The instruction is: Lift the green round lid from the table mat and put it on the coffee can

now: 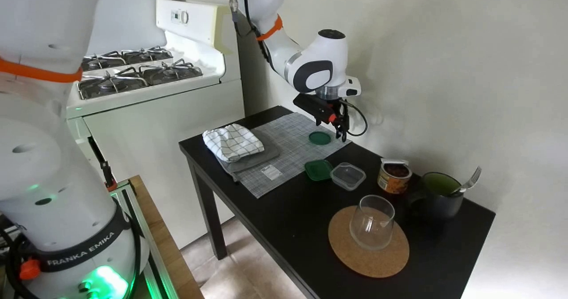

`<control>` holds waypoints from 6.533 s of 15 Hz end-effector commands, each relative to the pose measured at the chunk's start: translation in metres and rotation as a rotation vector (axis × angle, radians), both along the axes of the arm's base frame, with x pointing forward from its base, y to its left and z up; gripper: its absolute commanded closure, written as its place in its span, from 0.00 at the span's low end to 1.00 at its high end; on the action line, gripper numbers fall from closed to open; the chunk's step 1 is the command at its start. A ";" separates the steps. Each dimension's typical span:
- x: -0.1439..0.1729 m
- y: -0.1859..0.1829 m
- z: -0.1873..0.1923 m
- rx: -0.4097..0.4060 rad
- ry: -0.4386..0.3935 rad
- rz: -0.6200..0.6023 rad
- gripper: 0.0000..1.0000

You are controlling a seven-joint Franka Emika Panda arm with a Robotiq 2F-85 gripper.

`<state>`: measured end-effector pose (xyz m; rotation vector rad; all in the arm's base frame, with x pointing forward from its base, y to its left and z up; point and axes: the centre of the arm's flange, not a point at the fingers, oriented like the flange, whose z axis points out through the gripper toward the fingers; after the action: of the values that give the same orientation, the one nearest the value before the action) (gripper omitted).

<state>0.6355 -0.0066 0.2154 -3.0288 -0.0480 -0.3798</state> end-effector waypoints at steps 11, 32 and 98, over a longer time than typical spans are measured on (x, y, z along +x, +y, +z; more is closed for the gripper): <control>0.030 0.025 -0.054 -0.068 -0.027 -0.044 0.18; 0.027 0.035 -0.061 -0.046 -0.004 -0.056 0.56; -0.070 -0.233 0.062 -0.119 0.076 -0.972 1.00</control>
<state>0.5655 -0.2398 0.2777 -2.9325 1.4636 -0.3083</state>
